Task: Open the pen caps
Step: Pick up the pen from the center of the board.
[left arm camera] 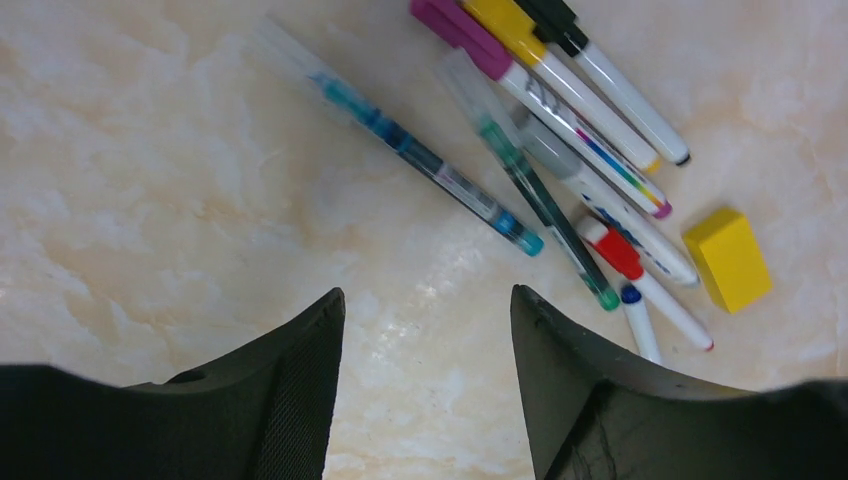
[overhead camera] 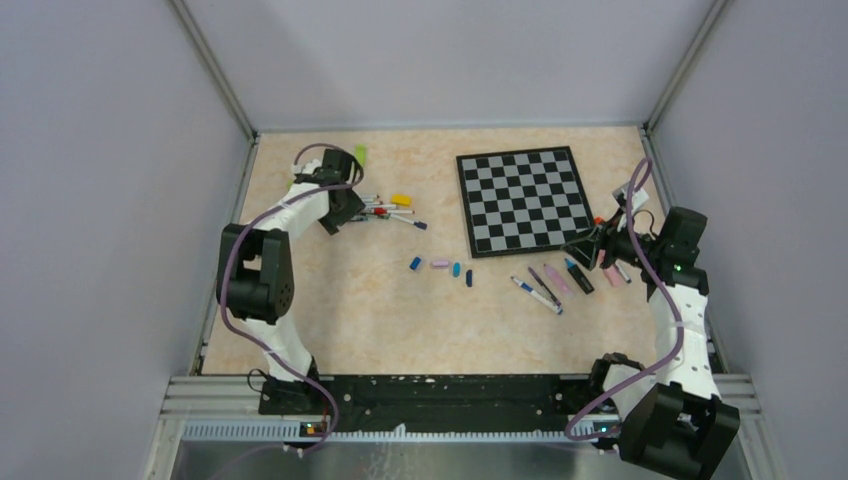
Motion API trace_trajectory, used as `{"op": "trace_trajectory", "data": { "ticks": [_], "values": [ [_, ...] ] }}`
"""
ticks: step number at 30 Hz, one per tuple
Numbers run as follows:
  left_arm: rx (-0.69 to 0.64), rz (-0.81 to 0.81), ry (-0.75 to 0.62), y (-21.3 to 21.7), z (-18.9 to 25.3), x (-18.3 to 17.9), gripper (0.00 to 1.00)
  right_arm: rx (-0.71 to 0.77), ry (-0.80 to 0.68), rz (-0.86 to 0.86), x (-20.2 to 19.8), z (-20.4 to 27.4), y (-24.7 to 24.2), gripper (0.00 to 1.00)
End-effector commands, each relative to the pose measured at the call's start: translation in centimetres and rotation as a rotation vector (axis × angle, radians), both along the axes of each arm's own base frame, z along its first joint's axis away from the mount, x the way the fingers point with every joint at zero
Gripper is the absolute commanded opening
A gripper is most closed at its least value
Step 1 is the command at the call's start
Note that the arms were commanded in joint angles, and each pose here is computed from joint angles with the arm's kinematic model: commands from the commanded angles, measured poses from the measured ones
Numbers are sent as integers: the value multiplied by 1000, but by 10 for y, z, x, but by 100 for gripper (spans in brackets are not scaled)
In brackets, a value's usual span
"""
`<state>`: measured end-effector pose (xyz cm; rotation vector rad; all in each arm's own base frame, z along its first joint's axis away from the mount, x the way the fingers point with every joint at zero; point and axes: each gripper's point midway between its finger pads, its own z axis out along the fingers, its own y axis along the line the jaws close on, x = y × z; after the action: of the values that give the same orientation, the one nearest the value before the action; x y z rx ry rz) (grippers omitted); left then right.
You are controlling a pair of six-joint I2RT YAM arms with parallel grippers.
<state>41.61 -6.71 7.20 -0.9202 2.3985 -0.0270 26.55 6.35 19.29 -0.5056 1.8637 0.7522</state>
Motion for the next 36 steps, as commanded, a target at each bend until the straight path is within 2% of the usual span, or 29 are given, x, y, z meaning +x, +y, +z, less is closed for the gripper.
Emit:
{"op": "trace_trajectory", "data": {
  "ticks": [1, 9, 17, 36],
  "values": [
    [-4, 144, 8, 18, 5, 8, 64, -23, -80, 24, 2, 17, 1, 55],
    [48, 193, 80, 30, -6, 19, 54, -26, -85, 25, 1, 18, 1, 55],
    [54, 182, 84, 32, -12, 28, 46, -31, -87, 24, 1, 18, 1, 55],
    [41, 155, 125, 29, -27, 38, 45, -42, -82, 17, 2, 14, -1, 55]
  ]
}}
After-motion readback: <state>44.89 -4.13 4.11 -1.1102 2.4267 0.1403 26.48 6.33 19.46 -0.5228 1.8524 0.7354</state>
